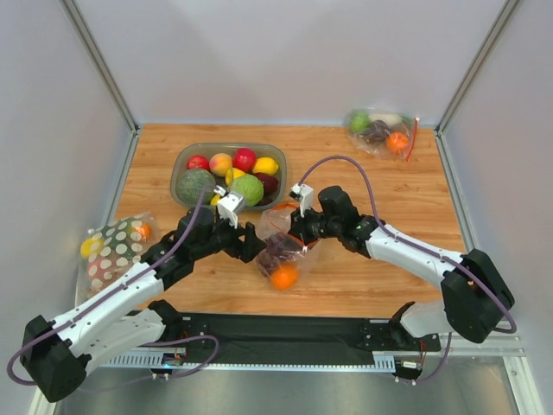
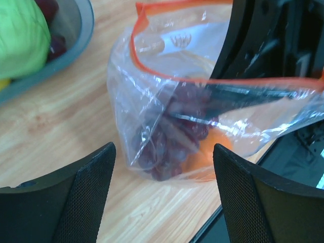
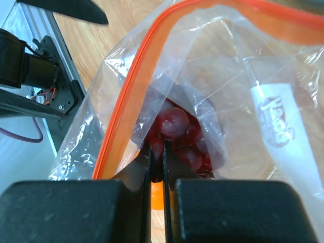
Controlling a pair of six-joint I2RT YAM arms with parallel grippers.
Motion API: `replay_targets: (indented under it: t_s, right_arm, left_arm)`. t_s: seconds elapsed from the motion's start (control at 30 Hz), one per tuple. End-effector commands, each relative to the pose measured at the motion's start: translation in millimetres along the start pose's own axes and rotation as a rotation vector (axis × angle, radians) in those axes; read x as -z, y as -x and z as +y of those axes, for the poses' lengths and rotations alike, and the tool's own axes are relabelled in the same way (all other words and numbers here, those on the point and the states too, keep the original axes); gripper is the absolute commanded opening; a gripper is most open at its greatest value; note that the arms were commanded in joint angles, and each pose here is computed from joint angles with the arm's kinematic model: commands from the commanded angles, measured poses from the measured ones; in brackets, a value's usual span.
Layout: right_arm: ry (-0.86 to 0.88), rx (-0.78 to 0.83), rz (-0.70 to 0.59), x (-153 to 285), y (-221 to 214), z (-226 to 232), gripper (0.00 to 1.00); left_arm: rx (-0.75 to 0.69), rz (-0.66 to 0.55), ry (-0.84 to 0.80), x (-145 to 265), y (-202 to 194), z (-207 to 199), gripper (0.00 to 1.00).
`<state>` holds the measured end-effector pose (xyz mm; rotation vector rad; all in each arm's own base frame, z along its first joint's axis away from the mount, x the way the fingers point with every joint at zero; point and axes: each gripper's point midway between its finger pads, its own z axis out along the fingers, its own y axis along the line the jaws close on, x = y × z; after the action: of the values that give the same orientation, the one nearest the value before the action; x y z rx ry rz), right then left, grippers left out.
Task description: Open the zip-top bag and remove the fake food
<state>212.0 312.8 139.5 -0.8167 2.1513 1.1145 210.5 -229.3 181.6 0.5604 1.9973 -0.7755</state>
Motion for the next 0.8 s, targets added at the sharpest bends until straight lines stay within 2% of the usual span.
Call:
replay_targets:
  t_s: [0.0,0.2,0.67,0.7,0.77]
  right_arm:
    - [0.054,0.011,-0.078,-2.3,20.9,2.0,0.00]
    - [0.102,-0.051,-0.080,-2.5,16.9,-7.0,0.00]
    - [0.183,-0.090,-0.043,-8.0,7.9,0.2,0.00]
    - [0.188,-0.088,-0.040,-8.0,6.7,1.2,0.00]
    - [0.193,-0.090,-0.039,-7.8,6.8,2.1,0.00]
  left_arm:
    - [0.036,-0.003,-0.042,-5.2,-12.9,-4.0,0.84]
    - [0.020,-0.052,-0.042,-5.2,-24.1,1.9,0.86]
    - [0.065,0.002,-0.069,-39.0,-48.2,10.6,0.87]
    - [0.068,-0.001,-0.071,-40.9,-48.1,10.6,0.86]
    - [0.068,-0.007,-0.076,-41.3,-47.9,10.3,0.74]
